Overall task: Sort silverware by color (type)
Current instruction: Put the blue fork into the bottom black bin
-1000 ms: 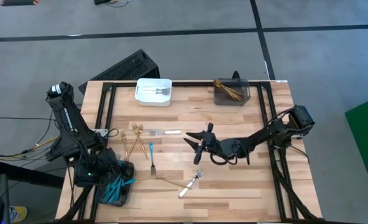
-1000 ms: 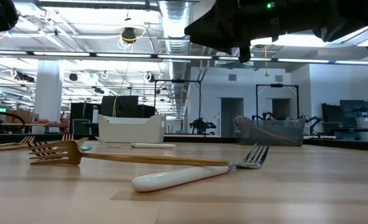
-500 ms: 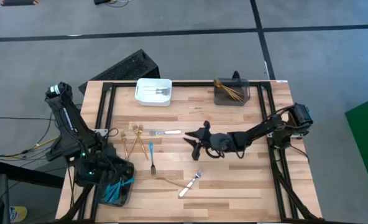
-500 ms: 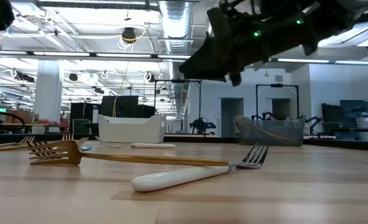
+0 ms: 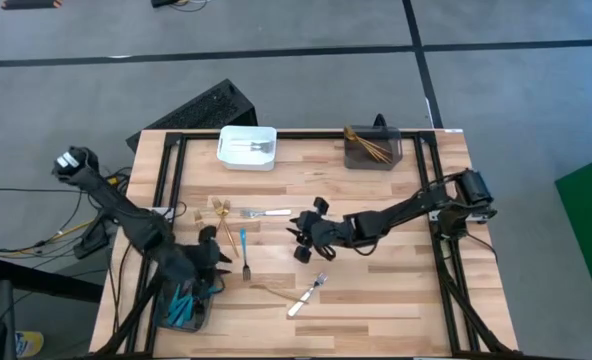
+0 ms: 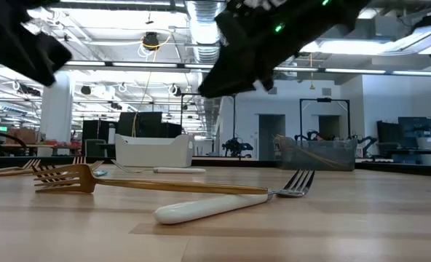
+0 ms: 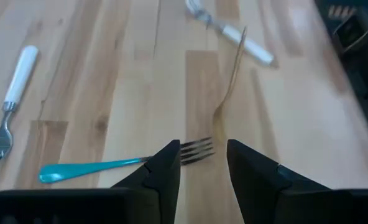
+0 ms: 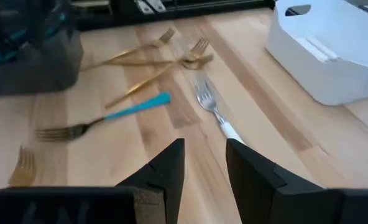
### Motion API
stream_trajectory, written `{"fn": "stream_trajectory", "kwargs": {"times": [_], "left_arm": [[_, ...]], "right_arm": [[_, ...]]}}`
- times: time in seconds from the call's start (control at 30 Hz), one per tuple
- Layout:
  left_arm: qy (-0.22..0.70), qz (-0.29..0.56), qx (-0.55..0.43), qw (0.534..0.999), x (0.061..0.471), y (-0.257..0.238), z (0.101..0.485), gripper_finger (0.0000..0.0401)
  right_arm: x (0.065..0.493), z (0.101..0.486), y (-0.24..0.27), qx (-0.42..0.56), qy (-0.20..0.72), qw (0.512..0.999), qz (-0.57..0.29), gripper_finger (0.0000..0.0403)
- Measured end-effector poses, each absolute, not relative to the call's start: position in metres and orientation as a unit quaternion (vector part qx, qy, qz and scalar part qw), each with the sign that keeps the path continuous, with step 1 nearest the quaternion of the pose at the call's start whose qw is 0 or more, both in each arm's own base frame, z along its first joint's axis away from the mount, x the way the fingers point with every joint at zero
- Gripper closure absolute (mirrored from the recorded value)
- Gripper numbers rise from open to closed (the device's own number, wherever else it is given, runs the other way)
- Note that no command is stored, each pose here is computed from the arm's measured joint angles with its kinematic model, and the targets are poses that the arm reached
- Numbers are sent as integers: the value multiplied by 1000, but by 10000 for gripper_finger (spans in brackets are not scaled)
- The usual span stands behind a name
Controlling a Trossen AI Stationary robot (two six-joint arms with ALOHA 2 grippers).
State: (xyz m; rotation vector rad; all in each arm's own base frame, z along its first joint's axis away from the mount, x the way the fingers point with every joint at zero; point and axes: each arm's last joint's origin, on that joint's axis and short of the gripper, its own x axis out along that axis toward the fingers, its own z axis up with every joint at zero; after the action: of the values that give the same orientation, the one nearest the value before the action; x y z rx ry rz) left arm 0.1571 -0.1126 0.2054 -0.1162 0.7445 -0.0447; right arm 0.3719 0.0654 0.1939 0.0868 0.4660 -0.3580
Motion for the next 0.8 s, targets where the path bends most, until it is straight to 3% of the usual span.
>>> {"fn": "stream_trajectory", "kwargs": {"times": [0.33,0.5,0.8], "left_arm": [[384,-65,66,918,192,-85,193,282],[407,-47,118,905,207,-66,181,282],[463,-141,170,858,223,-51,158,282]], "right_arm": [[328,219,98,-15,315,939,-135,260],[316,223,113,-31,328,937,-111,260],[309,220,122,-40,349,931,-103,260]]}}
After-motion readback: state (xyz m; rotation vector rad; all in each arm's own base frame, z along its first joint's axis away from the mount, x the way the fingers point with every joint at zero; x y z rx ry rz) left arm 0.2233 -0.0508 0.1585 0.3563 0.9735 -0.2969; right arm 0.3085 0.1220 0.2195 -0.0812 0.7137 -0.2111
